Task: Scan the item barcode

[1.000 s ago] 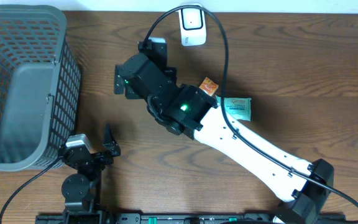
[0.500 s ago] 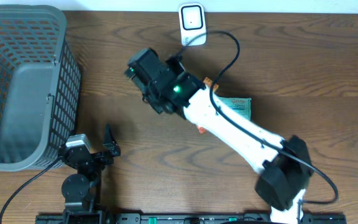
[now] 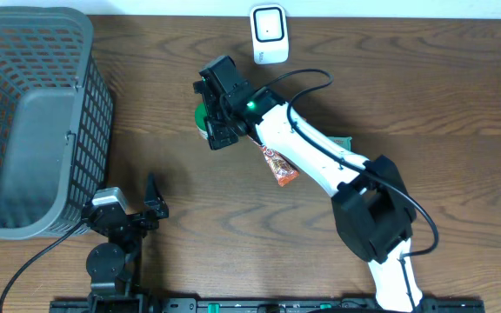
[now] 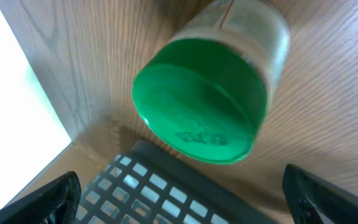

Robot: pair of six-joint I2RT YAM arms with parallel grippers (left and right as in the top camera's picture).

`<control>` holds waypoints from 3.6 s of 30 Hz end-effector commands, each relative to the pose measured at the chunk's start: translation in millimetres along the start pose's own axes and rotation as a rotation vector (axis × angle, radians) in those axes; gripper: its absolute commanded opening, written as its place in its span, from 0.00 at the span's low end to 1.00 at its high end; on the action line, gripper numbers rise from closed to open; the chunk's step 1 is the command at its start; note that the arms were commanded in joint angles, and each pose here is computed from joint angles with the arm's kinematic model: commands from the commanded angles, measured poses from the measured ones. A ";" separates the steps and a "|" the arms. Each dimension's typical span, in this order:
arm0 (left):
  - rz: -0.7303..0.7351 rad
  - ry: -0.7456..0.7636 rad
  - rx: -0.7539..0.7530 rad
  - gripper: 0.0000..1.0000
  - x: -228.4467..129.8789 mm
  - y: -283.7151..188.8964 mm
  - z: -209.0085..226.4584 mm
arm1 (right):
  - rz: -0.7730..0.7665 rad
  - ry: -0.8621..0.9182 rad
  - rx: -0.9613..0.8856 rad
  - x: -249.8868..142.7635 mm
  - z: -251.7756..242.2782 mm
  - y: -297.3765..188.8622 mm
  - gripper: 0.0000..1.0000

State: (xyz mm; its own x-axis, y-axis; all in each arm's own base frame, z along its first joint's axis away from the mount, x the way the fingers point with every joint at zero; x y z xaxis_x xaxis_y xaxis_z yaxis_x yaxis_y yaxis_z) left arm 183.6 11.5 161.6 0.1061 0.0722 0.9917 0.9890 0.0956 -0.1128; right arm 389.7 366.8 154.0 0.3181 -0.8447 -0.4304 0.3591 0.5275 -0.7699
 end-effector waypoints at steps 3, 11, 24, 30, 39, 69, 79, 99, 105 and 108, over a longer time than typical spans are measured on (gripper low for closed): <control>0.041 0.017 0.006 0.98 -15.4 2.3 1.1 | 0.010 0.071 -0.055 15.6 -9.1 26.4 0.99; 0.041 0.017 0.006 0.98 -15.4 2.3 1.1 | -0.011 0.049 -0.084 29.0 -15.0 39.7 0.89; 0.041 0.017 0.006 0.98 -15.4 2.3 1.1 | -0.021 -0.228 -0.092 34.1 -15.4 39.3 0.58; 0.041 0.017 0.006 0.98 -15.4 2.3 1.1 | 0.035 -0.465 -0.132 35.8 -19.7 37.5 0.60; 0.041 0.017 0.006 0.98 -15.4 2.3 1.1 | 0.159 -0.779 -0.267 56.5 -19.0 9.2 0.62; 0.041 0.017 0.006 0.98 -15.4 2.3 1.1 | -0.147 -0.996 -0.494 51.1 -12.7 -53.5 0.99; 0.041 0.017 0.006 0.98 -15.4 2.3 1.1 | -0.302 -1.068 -0.480 64.9 -0.8 -43.7 0.99; 0.041 0.017 0.006 0.98 -15.4 2.3 1.1 | -0.273 -1.157 -0.456 50.4 -18.4 19.1 0.99; 0.041 0.017 0.006 0.98 -15.4 2.3 1.1 | -0.274 -1.158 -0.478 60.0 -21.1 28.7 0.90; 0.041 0.017 0.006 0.98 -15.4 2.3 1.1 | -0.272 -1.165 -0.484 60.6 -22.6 30.8 0.82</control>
State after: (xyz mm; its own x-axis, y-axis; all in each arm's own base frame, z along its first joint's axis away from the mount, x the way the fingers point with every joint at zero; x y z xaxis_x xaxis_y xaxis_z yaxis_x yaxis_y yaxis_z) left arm 183.6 11.5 161.6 0.1061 0.0718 0.9918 0.9890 0.0956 -0.1128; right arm 395.8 330.3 94.7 0.9502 -0.2189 0.2220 0.2425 0.0712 -0.9675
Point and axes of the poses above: each gripper's point midway between its finger pads, its own y axis out along the fingers, its own z axis along the line the jaws close on, x = y × z, the point moved 6 cm from there along -y, back along the fingers, and after that the axes turned 7 degrees about y, right-handed, at the moved point
